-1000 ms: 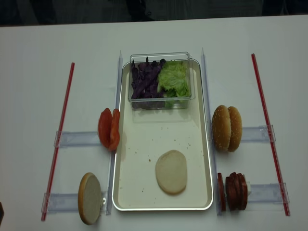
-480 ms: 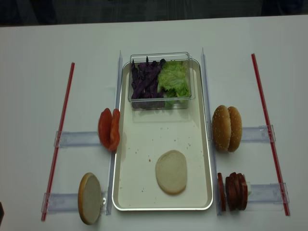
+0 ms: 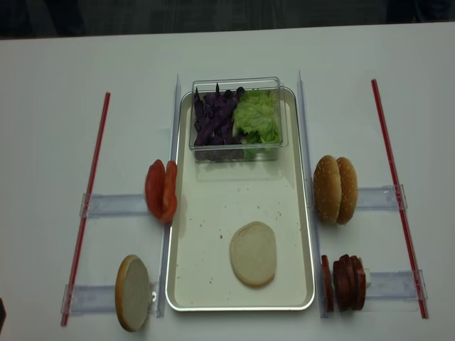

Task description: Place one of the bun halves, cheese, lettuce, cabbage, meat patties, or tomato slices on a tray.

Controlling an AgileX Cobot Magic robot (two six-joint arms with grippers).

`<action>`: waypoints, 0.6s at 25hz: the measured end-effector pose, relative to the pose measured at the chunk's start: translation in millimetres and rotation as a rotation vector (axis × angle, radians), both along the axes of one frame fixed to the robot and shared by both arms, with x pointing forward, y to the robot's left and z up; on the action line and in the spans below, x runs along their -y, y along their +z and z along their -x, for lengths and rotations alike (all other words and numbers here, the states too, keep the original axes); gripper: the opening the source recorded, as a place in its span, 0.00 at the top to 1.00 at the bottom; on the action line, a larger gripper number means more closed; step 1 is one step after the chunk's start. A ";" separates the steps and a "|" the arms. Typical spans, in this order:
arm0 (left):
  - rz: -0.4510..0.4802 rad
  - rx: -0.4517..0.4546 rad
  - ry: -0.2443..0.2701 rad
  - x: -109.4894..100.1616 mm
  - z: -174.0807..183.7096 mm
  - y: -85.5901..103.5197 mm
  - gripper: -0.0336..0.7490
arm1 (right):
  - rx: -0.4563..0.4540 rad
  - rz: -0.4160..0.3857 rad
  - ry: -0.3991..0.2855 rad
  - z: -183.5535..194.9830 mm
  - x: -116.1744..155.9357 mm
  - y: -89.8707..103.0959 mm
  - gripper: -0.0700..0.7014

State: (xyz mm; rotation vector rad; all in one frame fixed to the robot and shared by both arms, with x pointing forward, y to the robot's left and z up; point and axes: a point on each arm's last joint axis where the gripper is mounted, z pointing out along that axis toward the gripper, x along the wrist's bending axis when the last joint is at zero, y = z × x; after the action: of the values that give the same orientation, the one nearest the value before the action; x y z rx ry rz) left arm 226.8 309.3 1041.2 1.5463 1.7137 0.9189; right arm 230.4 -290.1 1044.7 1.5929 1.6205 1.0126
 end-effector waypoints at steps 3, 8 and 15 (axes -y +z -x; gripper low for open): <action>0.000 0.000 0.000 0.0 0.0 0.0 0.59 | 0.000 0.000 0.000 0.0 0.0 0.0 0.31; 0.000 0.000 0.000 0.0 0.0 0.0 0.59 | 0.000 0.000 0.000 0.0 0.0 0.0 0.31; 0.000 0.000 0.000 0.0 0.0 0.0 0.59 | 0.000 0.000 0.000 0.0 0.0 0.0 0.31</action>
State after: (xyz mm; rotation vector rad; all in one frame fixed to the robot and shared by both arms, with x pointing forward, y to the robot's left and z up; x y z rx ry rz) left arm 226.8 309.3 1041.2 1.5463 1.7137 0.9189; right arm 230.4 -290.1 1044.7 1.5929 1.6205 1.0126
